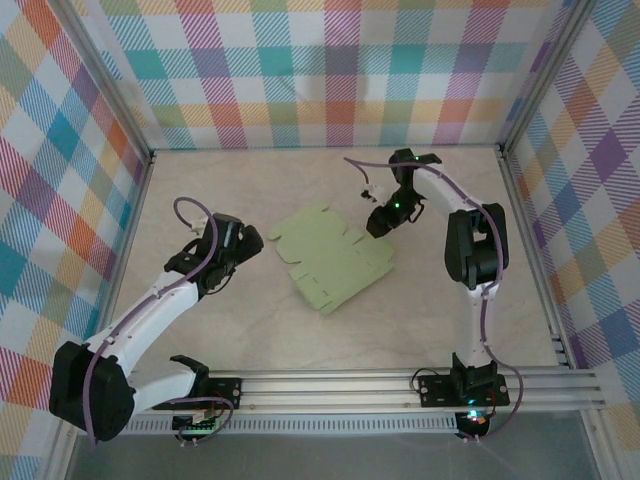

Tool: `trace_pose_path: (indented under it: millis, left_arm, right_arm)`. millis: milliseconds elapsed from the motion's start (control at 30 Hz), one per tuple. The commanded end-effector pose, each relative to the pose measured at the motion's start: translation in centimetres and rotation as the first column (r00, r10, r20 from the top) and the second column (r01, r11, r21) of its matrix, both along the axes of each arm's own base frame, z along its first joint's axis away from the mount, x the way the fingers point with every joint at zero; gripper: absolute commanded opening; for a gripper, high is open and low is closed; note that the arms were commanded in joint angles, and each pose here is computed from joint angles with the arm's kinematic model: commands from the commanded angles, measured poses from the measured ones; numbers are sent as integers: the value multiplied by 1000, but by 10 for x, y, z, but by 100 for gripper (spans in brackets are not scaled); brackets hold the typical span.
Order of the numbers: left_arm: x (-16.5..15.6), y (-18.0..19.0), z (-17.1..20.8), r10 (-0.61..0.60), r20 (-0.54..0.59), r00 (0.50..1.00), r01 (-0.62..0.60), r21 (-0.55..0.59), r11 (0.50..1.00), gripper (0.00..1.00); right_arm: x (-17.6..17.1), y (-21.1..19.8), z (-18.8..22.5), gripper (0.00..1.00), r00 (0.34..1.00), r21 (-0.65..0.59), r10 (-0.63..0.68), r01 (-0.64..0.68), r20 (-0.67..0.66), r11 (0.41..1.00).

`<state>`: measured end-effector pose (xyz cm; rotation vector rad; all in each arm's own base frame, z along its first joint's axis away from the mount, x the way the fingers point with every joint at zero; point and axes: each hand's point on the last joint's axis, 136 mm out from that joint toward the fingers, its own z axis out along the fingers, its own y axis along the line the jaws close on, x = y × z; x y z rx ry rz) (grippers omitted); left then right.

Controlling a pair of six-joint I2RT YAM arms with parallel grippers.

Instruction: Fold the paper box

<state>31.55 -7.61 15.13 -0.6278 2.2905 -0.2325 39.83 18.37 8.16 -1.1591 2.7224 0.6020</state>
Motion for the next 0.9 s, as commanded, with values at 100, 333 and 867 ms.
trace_pose_path:
  millis: [100, 333, 867]
  left_arm:
    - [15, -25, 8, -125, 93, 988, 131, -71, 989, 100]
    - [28, -58, 23, -323, 213, 922, 338, -37, 940, 100]
    - [36, -62, 15, -334, 223, 916, 348, -24, 937, 100]
  right_arm:
    - [31, -8, 67, 94, 912, 98, -355, 341, 207, 935]
    - [-31, -2, 77, 90, 626, 397, -767, 746, -144, 534]
    - [-125, 12, 4, 78, 247, 186, -851, 966, -464, 179]
